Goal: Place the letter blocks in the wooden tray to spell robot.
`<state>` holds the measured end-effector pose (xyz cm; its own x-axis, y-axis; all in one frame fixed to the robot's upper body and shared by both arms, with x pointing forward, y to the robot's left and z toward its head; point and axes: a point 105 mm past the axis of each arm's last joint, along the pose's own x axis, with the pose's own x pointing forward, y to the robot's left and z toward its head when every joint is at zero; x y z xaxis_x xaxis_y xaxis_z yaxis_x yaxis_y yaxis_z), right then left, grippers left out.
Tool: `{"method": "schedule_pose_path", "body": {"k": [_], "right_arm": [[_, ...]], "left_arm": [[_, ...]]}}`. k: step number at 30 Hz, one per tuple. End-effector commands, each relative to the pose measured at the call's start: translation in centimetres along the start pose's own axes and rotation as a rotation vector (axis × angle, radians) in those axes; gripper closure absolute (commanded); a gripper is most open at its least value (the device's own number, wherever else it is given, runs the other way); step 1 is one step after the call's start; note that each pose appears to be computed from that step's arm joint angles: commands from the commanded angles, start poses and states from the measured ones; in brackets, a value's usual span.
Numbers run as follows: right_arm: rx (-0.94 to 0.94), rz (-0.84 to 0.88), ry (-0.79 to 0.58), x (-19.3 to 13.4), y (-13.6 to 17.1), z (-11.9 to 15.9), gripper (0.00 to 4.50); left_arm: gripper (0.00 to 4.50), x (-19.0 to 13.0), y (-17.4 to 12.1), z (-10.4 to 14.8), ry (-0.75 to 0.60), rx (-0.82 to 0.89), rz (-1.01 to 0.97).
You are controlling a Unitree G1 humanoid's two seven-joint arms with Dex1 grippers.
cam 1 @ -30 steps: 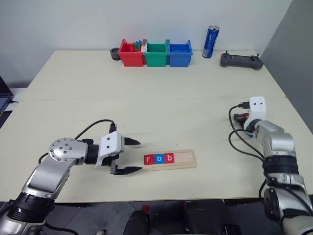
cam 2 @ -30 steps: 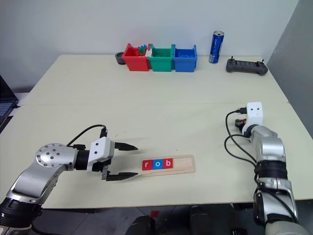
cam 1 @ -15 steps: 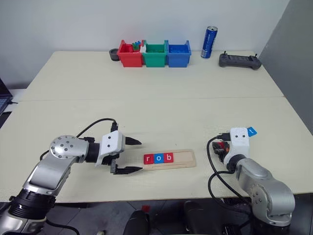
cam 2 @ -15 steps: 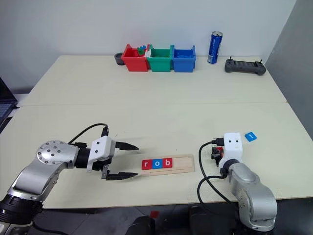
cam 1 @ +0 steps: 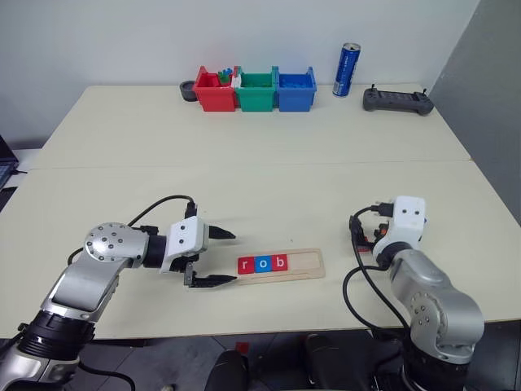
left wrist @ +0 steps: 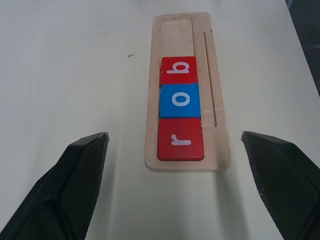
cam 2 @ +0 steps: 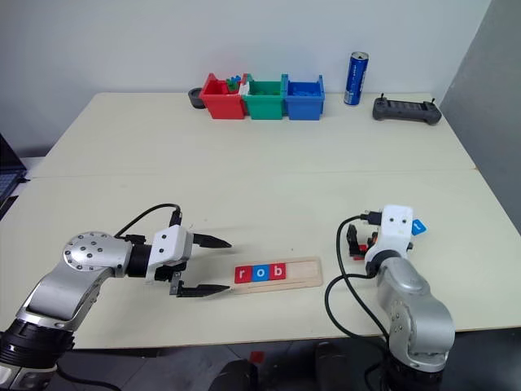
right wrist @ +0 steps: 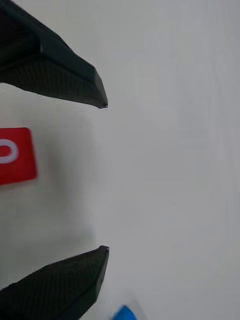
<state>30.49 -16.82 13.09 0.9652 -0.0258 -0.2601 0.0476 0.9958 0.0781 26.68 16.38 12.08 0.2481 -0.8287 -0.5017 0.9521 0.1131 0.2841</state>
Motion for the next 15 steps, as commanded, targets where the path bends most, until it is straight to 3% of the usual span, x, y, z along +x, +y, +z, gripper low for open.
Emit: {"method": "schedule_pose_path", "body": {"k": [1,4,9,15], "right_arm": [[-0.070,0.154,-0.073,-0.5,0.7,2.9,0.02],[-0.297,0.471,0.010,-1.8,1.8,2.3,0.02],[-0.588,0.749,0.114,-3.5,1.0,0.4,0.02],[-0.800,0.869,0.205,-2.2,-1.4,-1.7,0.02]], "left_arm": [[0.00,-0.4,0.0,0.2,-0.009,0.026,0.018],[0.00,-0.2,-0.2,0.2,-0.012,0.026,0.018],[0.00,0.0,-0.3,0.4,-0.018,0.029,0.015],[0.00,0.3,-0.3,1.4,-0.028,0.036,0.010]]}}
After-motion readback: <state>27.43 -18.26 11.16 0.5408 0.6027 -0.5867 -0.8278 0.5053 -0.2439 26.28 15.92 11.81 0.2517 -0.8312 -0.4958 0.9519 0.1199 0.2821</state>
